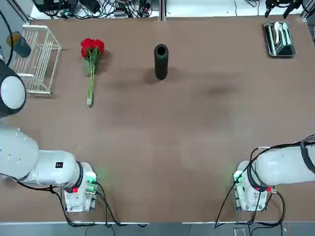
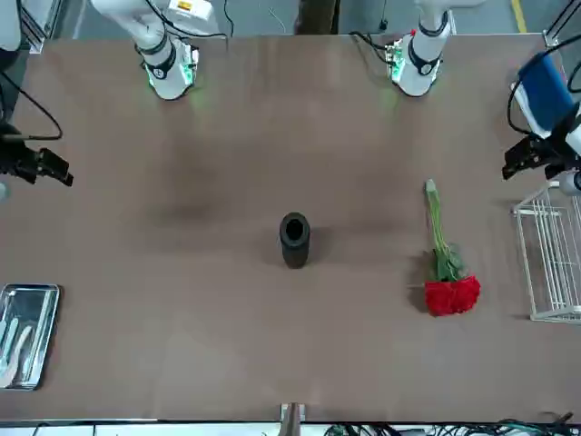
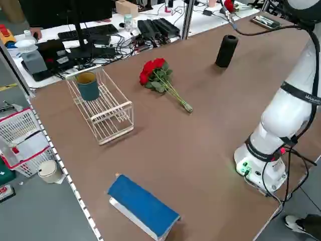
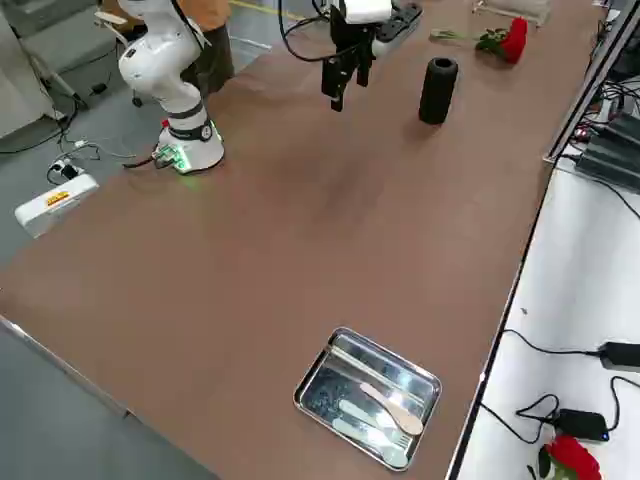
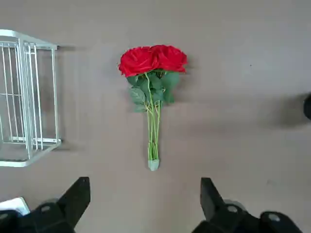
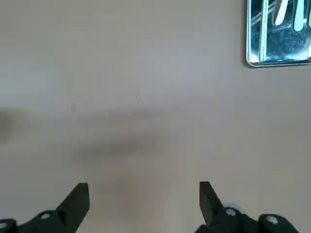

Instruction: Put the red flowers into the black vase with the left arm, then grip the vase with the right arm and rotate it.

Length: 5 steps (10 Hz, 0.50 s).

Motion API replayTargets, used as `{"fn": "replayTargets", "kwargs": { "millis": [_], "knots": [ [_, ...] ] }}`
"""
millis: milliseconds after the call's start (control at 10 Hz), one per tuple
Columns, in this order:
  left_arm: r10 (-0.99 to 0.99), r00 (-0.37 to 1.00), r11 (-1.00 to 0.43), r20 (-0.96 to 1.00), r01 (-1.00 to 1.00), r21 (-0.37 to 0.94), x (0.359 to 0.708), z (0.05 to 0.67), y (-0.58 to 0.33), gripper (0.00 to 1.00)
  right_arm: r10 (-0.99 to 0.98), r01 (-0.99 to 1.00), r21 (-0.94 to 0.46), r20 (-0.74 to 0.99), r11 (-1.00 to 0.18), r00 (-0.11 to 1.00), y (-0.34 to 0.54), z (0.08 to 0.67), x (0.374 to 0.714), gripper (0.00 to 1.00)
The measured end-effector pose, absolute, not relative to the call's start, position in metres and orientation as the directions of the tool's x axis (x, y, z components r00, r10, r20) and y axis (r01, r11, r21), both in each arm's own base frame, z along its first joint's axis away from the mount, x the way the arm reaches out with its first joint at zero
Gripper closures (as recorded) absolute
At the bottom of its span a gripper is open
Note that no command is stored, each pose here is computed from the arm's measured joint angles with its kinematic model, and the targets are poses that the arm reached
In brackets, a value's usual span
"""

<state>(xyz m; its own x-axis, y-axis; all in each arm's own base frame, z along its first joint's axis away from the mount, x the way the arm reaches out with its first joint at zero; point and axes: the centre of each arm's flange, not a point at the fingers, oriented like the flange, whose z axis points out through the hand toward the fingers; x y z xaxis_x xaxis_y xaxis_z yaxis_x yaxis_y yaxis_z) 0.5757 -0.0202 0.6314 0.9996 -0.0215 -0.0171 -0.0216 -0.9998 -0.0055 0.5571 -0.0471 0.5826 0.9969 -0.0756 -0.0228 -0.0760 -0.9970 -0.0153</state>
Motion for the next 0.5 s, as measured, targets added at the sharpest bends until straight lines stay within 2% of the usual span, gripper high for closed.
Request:
{"fn": "replayTargets", "kwargs": {
  "millis": [500],
  "knots": [
    [-0.043,0.999,-0.999,-0.005,-0.043,-0.006,0.578,0.628,-0.032,0.00,-0.065,-0.064,-0.015,0.038,-0.998,0.997,-0.039,0.589,0.563,0.00]
  ]
}}
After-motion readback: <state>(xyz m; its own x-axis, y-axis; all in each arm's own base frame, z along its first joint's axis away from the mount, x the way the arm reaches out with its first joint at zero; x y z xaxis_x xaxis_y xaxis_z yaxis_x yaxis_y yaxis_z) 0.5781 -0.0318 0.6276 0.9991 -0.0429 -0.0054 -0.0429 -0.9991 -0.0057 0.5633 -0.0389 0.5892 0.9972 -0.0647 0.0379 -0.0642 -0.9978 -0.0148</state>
